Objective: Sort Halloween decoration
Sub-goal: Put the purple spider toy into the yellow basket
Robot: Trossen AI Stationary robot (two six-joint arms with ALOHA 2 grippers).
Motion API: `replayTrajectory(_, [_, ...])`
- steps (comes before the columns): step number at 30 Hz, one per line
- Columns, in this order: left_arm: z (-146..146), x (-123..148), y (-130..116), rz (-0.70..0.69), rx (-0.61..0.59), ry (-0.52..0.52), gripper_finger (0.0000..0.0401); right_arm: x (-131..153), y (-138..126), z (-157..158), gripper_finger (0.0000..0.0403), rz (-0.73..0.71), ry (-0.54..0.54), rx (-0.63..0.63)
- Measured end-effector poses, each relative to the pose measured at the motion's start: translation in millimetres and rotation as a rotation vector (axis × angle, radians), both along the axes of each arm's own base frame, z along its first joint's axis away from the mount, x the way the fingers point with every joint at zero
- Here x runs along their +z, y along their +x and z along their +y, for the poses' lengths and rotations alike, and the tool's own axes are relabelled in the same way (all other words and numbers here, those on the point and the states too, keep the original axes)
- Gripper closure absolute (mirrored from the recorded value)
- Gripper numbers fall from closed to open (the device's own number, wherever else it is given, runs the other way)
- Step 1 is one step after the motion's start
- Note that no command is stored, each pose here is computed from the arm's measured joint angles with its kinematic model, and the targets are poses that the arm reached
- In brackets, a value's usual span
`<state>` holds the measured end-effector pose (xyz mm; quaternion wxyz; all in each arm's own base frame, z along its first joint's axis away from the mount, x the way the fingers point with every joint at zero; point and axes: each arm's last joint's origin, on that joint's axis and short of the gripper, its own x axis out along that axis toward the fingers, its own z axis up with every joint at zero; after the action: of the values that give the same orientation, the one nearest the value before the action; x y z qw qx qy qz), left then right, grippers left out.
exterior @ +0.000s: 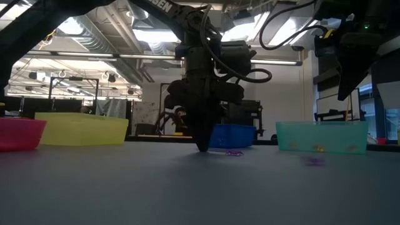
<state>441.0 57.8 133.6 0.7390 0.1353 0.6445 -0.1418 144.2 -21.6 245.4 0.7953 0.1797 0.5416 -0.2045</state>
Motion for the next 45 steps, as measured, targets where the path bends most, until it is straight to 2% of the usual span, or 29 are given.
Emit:
replayTrajectory(9, [-7, 0, 1, -0.002, -0.015, 0.016, 0.0351, 1, 2, 0, 0.0203, -0.018, 0.002, -0.006])
replayTrajectory(15, [-12, 2, 2, -0.002, 0.019, 0.029, 0.0316, 8, 17, 4, 0.0203, -0.209, 0.142, 0.053])
replayTrajectory(20, [-11, 12, -1, 0.011, 0.080, -0.002, 0.0311, 15, 36, 17, 0.0203, -0.370, 0.142, 0.159])
replayTrajectory(23, [-17, 34, -6, -0.016, 0.073, -0.046, 0.0311, 16, 44, 31, 0.0203, -0.409, 0.143, 0.230])
replayTrajectory(29, [-37, 83, -21, -0.065, 0.093, -0.063, 0.0311, 8, 58, 60, 0.0203, -0.411, 0.124, 0.320])
replayTrajectory(33, [-55, 127, -37, -0.156, 0.113, -0.079, 0.0311, 1, 69, 79, 0.0203, -0.419, 0.143, 0.386])
replayTrajectory(36, [-70, 150, -52, -0.215, 0.138, -0.103, 0.0311, -6, 79, 93, 0.0203, -0.437, 0.151, 0.438])
replayTrajectory(41, [-95, 175, -86, -0.295, 0.238, -0.110, 0.0311, -20, 92, 108, 0.0203, -0.427, 0.151, 0.495])
replayTrajectory(45, [-115, 170, -117, -0.374, 0.361, -0.070, 0.0311, -35, 97, 114, 0.0203, -0.364, 0.112, 0.562])
